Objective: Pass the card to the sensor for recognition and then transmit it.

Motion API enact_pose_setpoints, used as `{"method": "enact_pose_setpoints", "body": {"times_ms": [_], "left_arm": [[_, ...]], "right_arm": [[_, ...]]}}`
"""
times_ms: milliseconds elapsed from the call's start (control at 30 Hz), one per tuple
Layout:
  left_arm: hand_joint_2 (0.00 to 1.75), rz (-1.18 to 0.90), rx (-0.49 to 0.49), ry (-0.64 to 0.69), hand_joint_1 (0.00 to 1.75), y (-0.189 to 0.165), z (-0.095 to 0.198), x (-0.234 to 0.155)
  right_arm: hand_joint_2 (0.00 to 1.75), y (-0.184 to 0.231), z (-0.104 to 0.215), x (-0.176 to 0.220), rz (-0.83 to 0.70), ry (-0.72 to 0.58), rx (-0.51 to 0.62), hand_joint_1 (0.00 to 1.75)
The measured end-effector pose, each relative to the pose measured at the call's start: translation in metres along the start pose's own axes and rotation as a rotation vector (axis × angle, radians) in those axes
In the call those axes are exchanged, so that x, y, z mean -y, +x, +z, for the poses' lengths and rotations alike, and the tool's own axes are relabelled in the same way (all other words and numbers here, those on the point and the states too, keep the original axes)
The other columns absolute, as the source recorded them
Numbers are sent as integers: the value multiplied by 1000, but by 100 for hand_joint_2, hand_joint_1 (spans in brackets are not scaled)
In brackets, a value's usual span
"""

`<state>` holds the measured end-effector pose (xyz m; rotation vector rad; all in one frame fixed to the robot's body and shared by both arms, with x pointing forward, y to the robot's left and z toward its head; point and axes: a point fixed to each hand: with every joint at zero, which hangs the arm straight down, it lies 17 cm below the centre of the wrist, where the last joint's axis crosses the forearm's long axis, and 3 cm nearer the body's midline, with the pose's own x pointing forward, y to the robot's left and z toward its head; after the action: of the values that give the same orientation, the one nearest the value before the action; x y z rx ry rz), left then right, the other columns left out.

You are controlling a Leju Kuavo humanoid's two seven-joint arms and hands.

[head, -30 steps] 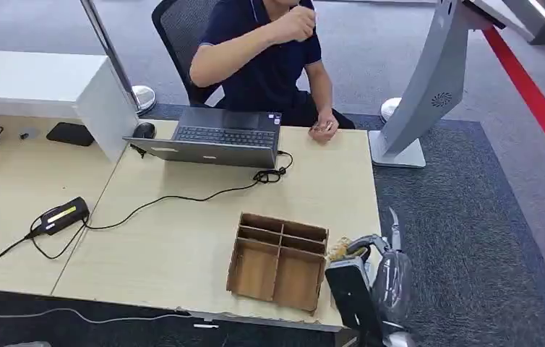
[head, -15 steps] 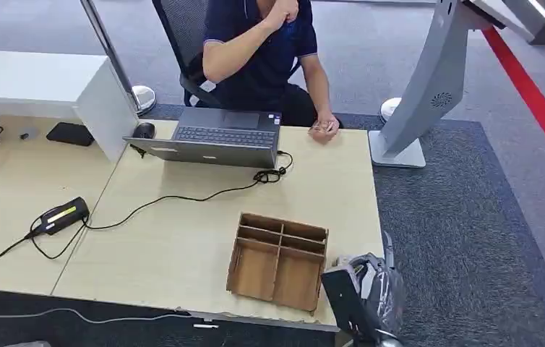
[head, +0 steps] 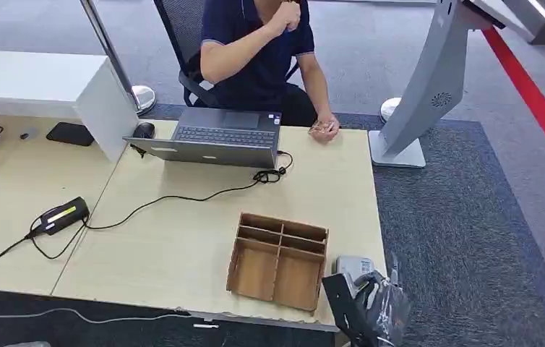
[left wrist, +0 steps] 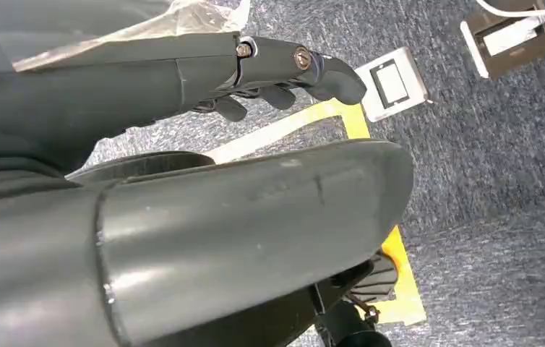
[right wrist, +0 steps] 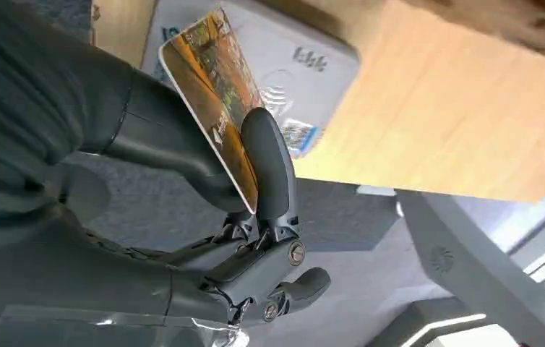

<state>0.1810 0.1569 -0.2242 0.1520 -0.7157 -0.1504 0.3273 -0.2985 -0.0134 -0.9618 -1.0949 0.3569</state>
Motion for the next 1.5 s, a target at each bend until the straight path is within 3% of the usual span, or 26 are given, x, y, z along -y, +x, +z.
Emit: {"method": "enact_pose_setpoints", "body": {"times_ms": [300, 800, 967, 1133, 1500], "left_arm": [[0, 1, -1, 1, 0, 0, 0, 0], [0, 9, -6, 6, 0, -2, 0, -1], [0, 13, -9, 8, 0, -2, 0, -1], [0, 19, -11, 9, 0, -2, 1, -1], [0, 20, -12, 9, 0, -2, 1, -1]], "right_arm": [[175, -29, 8, -24, 79, 48, -65, 175], [175, -31, 11, -31, 132, 56, -71, 175], [175, -9, 6, -21, 43, 30, -13, 175], [175, 32, -3, 16, -35, -51, 77, 175], [175, 56, -3, 48, -90, -114, 128, 175]]}}
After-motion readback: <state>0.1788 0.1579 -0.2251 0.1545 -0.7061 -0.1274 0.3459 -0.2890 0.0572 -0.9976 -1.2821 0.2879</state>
